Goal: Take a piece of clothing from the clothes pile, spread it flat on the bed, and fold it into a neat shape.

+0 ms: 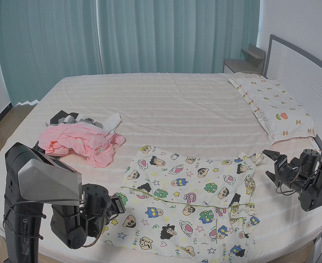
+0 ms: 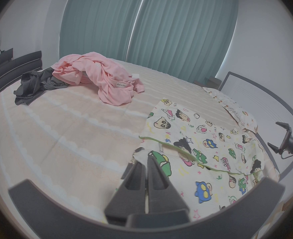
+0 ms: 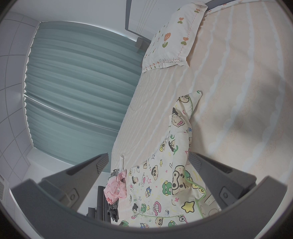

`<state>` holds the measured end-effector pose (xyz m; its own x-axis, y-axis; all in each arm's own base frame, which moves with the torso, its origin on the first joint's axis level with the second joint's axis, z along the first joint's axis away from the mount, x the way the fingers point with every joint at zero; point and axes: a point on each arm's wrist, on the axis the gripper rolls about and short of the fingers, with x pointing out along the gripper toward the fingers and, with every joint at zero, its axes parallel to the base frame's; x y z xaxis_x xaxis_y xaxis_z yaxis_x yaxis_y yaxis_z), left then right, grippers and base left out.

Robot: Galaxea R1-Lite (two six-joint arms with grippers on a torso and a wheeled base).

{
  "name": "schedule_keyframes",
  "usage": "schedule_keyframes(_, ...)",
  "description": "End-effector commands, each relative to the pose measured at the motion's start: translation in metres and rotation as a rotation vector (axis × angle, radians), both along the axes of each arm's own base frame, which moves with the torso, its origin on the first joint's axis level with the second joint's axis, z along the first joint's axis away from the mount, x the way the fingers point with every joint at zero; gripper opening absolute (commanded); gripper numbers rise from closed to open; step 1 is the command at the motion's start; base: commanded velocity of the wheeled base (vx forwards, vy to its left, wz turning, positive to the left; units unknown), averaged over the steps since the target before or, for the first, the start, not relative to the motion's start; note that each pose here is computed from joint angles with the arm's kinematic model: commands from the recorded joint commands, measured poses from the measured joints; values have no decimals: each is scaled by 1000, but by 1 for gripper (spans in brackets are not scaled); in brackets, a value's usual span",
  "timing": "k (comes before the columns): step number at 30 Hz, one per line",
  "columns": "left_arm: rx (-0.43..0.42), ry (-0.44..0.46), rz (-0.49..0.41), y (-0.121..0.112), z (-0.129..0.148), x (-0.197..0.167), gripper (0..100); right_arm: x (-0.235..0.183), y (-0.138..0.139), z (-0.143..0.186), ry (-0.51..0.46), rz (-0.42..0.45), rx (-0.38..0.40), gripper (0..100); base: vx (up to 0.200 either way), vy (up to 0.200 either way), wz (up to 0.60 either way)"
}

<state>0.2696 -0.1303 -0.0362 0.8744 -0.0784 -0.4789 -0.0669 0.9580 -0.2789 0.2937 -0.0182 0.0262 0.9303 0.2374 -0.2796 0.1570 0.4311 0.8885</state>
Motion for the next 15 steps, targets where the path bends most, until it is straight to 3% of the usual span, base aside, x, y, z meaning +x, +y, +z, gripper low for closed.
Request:
schedule_keyframes(1, 15, 18, 21, 7, -12, 4, 0, 0, 0, 2, -18, 0, -2, 100, 0, 0, 0)
schedule_keyframes(6, 3, 21, 3, 8, -17, 5, 0, 0, 0, 2, -18, 0, -2, 100, 0, 0, 0)
schedule_keyframes(7, 2, 22, 1, 8, -18, 6, 100, 0, 0, 2, -18, -1, -2, 100, 0, 0, 0)
schedule_keyframes(13, 0, 20, 8, 7, -23, 10, 100, 0, -1, 2, -20, -3, -10, 100, 0, 0, 0)
schedule_keyframes(15, -13, 13, 50, 17, -22, 16, 100, -1, -3, -1, -23, 1, -73, 100, 0, 0, 0)
